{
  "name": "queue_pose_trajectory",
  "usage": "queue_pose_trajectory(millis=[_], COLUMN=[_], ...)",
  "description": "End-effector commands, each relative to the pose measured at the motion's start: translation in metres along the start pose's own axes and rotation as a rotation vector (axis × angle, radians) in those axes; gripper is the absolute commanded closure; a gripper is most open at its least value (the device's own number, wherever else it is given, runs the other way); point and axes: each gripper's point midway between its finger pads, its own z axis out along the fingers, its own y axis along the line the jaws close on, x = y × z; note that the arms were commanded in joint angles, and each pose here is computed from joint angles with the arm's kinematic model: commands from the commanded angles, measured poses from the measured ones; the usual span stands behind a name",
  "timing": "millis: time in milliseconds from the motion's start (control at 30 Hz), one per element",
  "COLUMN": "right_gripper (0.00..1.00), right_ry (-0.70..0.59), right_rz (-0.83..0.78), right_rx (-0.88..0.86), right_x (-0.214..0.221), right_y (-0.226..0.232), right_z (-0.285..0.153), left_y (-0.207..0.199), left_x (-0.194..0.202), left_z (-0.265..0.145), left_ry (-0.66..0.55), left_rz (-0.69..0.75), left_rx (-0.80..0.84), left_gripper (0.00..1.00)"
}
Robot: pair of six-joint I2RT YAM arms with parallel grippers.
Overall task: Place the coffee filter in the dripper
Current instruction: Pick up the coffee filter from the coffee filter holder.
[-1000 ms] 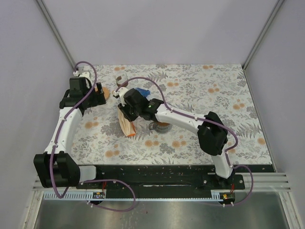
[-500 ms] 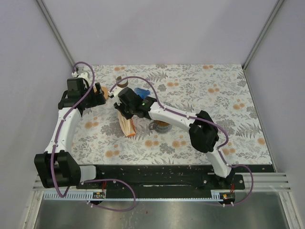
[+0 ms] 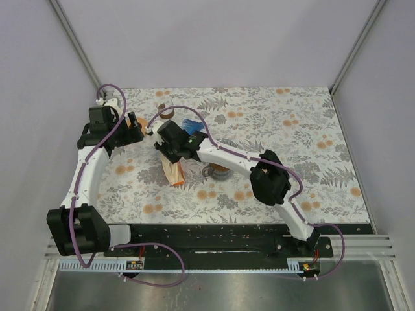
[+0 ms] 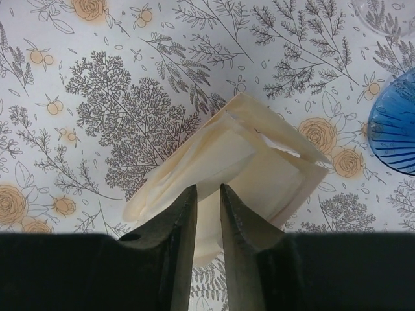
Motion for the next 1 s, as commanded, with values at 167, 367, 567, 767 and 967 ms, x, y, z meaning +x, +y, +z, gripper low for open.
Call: queue_pose_trajectory(millis=[167, 367, 567, 767, 967], right_gripper=[0.65, 0.64, 0.62, 0.75, 1.00], right_ry=[-0.044, -0.044, -0.041, -0.025, -0.039], right_rz=[0.013, 0.033, 0.039, 0.065, 0.089], right_rx=[-0.055, -0.051, -0.043, -0.055, -0.058], right_x=[-0.022, -0.023, -0.022, -0.019, -0.031], right_y=[0.016, 0.017, 0.016, 0.020, 0.020], right_z=[0.000, 0.003, 0.008, 0.010, -0.005], left_y=[-0.005, -0.006, -0.006, -0.006, -0.007], left_x=[-0.008, -0.007, -0.007, -0.006, -0.005], left_z=[0.005, 0.005, 0.006, 0.006, 0.007], left_ry=[-0.028, -0.023, -0.020, -0.015, -0.012], left_rz=[-0.014, -0.019, -0.023, -0.027, -0.032], left_rx=[0.045, 0.053, 0.058, 0.062, 0.070], left_gripper=[0.16, 0.16, 0.16, 0.16, 0.16])
